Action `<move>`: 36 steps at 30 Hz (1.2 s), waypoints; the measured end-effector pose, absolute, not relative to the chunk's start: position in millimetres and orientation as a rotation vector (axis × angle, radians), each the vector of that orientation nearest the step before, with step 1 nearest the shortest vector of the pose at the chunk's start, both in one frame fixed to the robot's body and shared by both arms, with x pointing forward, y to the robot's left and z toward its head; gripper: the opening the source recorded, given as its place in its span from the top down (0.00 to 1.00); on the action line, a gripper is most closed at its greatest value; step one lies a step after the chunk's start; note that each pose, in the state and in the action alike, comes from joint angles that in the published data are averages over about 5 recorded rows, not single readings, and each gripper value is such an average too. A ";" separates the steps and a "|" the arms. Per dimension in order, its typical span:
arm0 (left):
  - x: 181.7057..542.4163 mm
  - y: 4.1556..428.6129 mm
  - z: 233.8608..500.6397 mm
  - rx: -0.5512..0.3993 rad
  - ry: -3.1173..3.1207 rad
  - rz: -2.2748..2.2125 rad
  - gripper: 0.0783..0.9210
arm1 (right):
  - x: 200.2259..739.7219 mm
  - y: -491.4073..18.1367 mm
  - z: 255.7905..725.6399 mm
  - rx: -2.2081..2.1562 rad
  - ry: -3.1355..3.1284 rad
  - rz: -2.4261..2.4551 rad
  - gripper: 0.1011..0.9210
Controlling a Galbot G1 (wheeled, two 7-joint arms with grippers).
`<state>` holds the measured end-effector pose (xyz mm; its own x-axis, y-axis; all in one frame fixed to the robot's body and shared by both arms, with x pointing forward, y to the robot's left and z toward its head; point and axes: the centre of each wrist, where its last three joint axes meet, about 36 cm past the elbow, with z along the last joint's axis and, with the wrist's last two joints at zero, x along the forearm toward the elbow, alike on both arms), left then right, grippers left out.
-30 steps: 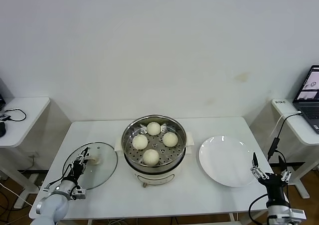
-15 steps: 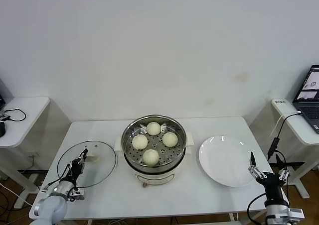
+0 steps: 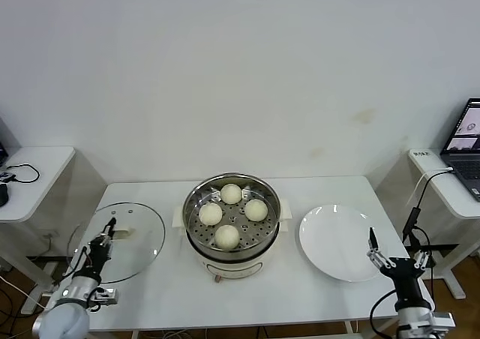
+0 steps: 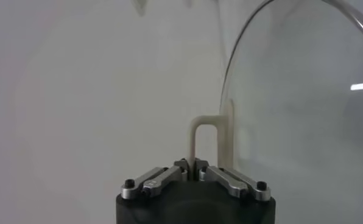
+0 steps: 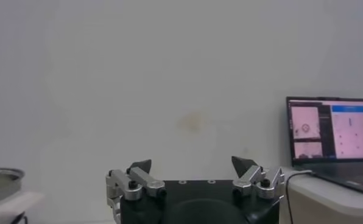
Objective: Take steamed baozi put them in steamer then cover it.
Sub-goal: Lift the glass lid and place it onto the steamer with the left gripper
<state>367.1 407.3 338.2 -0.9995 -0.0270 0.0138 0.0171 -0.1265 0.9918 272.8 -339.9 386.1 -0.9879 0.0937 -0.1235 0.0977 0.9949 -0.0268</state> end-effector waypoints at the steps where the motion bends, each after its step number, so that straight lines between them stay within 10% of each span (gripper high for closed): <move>1: 363.5 406.3 344.7 0.027 -2.056 -2.326 0.94 | 272.9 -339.4 386.5 0.138 3.016 -0.054 0.12; 18: 339.3 361.3 447.9 0.108 -2.214 -2.216 0.94 | 272.7 -331.7 379.5 0.071 3.036 -0.130 0.12; 36: 384.8 269.2 465.4 -0.079 -2.336 -2.182 0.94 | 280.3 -313.7 362.8 0.171 3.055 -0.236 0.12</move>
